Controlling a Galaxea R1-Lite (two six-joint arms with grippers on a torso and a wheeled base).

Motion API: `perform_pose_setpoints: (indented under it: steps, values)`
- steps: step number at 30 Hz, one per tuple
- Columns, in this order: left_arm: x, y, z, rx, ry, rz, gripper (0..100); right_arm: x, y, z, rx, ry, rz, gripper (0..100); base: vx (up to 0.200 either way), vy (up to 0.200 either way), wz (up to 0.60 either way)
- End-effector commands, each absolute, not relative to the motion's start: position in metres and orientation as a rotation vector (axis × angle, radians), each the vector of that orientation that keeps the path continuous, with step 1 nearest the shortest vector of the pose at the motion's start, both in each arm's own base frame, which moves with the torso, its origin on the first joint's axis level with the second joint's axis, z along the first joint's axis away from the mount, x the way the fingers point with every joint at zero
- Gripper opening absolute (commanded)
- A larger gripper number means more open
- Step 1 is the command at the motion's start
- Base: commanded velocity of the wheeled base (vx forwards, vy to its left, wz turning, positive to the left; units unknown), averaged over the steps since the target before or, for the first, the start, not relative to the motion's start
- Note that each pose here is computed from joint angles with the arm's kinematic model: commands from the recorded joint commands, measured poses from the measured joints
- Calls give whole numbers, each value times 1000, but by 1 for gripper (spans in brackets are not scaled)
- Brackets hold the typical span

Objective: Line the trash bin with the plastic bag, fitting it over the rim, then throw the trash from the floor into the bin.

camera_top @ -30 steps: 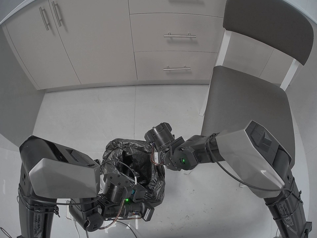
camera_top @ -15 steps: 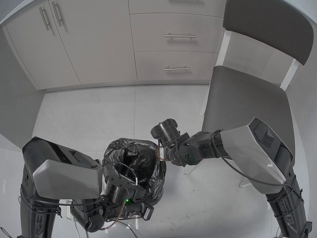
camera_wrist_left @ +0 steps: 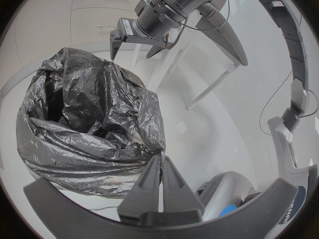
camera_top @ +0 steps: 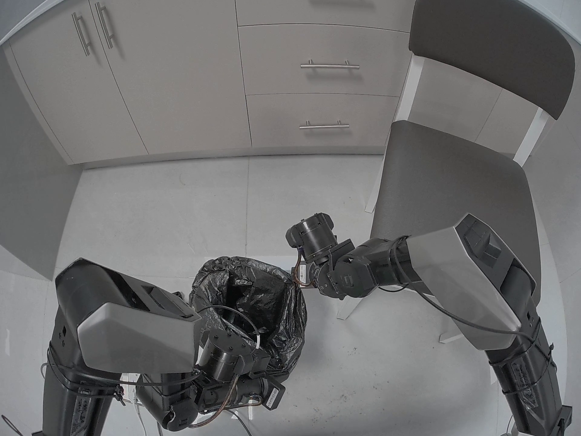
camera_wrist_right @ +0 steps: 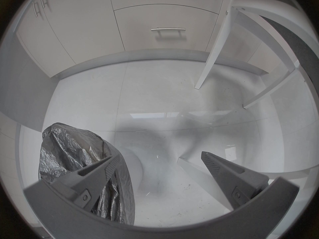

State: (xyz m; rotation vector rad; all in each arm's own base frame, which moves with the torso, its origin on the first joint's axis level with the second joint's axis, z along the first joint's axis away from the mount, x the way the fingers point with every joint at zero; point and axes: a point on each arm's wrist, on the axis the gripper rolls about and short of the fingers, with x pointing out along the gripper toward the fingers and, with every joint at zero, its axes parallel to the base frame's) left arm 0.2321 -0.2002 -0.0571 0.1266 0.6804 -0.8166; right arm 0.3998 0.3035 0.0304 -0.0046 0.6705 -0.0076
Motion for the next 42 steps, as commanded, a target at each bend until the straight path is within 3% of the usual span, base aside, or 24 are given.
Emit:
perform_pose_setpoints:
  steps: [1,20,21,42]
  values:
    - [229,-203,-59,147,678,-788,0,400,303,28,-6,676,-11,100,0,0,0]
    - [204,-192,-60,189,694,-741,0,398,304,27,-2,681,-13,100,0,0,0]
    - [204,-191,-60,191,700,-741,100,398,304,26,-3,682,-13,100,0,0,0]
    - [176,-159,-57,100,822,-657,100,400,304,29,5,674,-13,100,0,0,0]
